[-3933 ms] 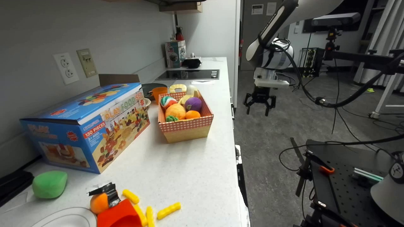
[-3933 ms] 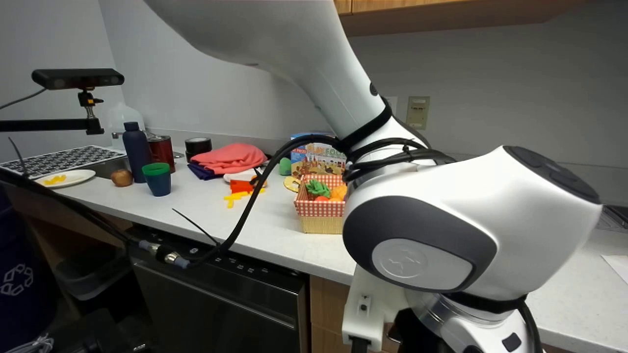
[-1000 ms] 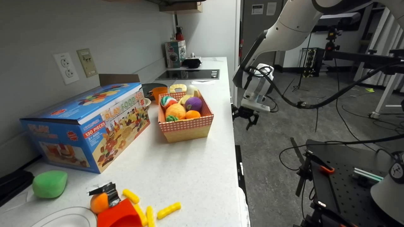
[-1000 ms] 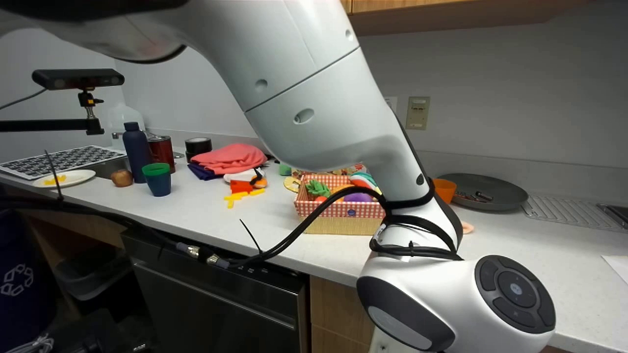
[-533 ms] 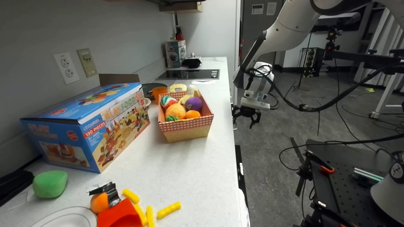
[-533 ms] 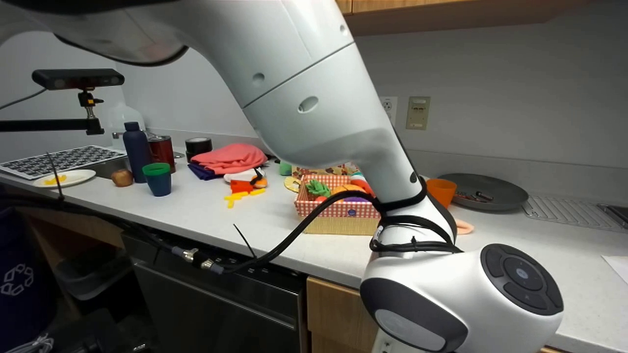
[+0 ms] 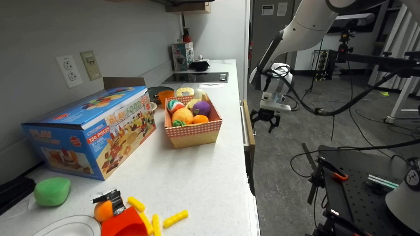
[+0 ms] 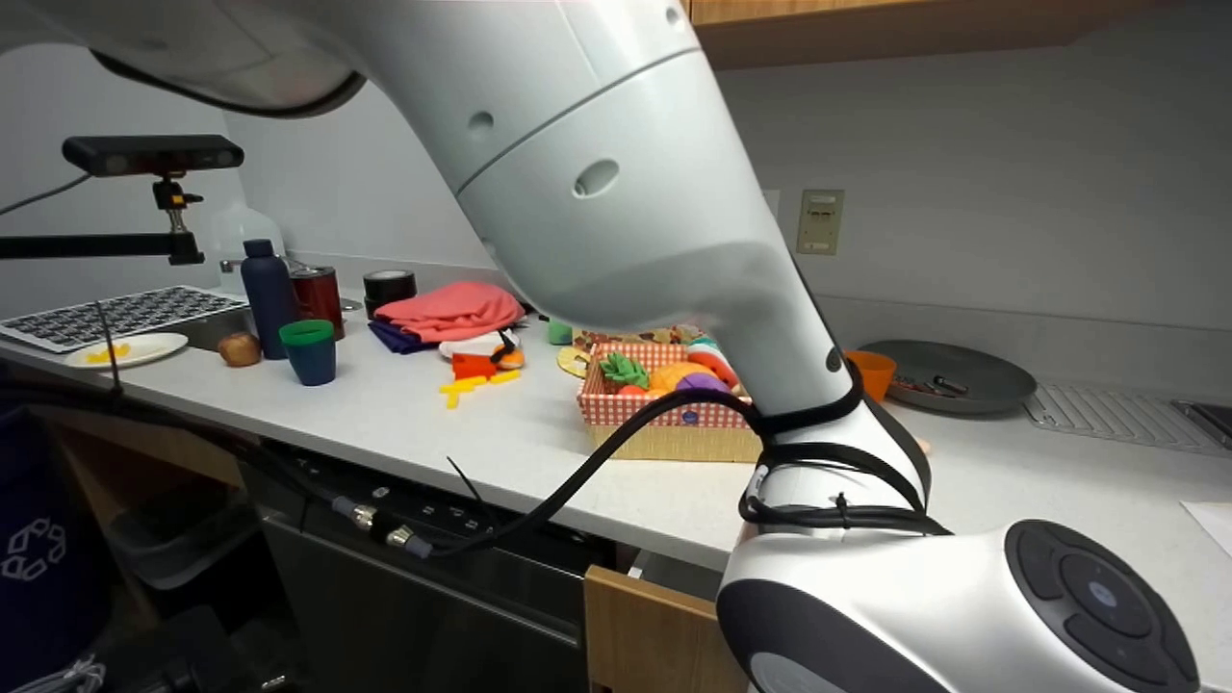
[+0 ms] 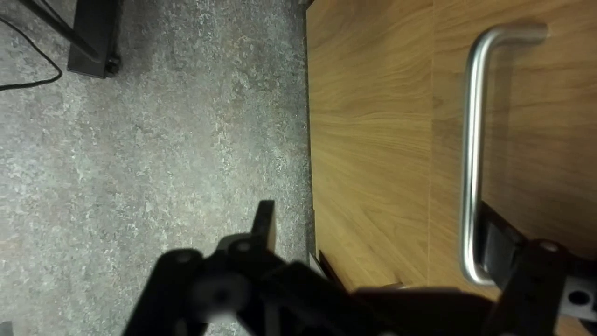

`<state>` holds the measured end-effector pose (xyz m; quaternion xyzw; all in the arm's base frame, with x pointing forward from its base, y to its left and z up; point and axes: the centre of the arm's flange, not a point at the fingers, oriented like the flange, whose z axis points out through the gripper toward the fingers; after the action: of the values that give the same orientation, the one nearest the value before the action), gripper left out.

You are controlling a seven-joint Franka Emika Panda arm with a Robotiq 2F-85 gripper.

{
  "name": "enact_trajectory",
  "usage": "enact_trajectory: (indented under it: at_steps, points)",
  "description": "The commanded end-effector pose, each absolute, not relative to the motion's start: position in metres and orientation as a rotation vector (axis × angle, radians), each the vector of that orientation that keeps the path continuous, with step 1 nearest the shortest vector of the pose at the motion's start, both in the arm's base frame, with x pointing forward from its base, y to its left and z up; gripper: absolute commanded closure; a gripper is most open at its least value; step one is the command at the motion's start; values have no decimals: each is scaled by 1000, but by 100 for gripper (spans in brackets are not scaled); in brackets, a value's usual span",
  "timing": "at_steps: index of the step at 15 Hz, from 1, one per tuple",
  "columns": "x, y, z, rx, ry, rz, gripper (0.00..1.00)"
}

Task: Open the top right drawer

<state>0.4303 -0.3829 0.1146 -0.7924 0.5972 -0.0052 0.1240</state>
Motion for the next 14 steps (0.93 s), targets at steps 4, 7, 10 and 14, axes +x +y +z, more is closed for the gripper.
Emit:
enact_trajectory:
  at_steps: [4, 7, 10, 14]
  points:
    - [371, -424, 123, -2311, 1921, 24, 0]
    - [351, -428, 130, -2304, 1924, 28, 0]
    - [337, -429, 141, -2278, 1896, 20, 0]
    - [326, -429, 149, -2240, 1847, 37, 0]
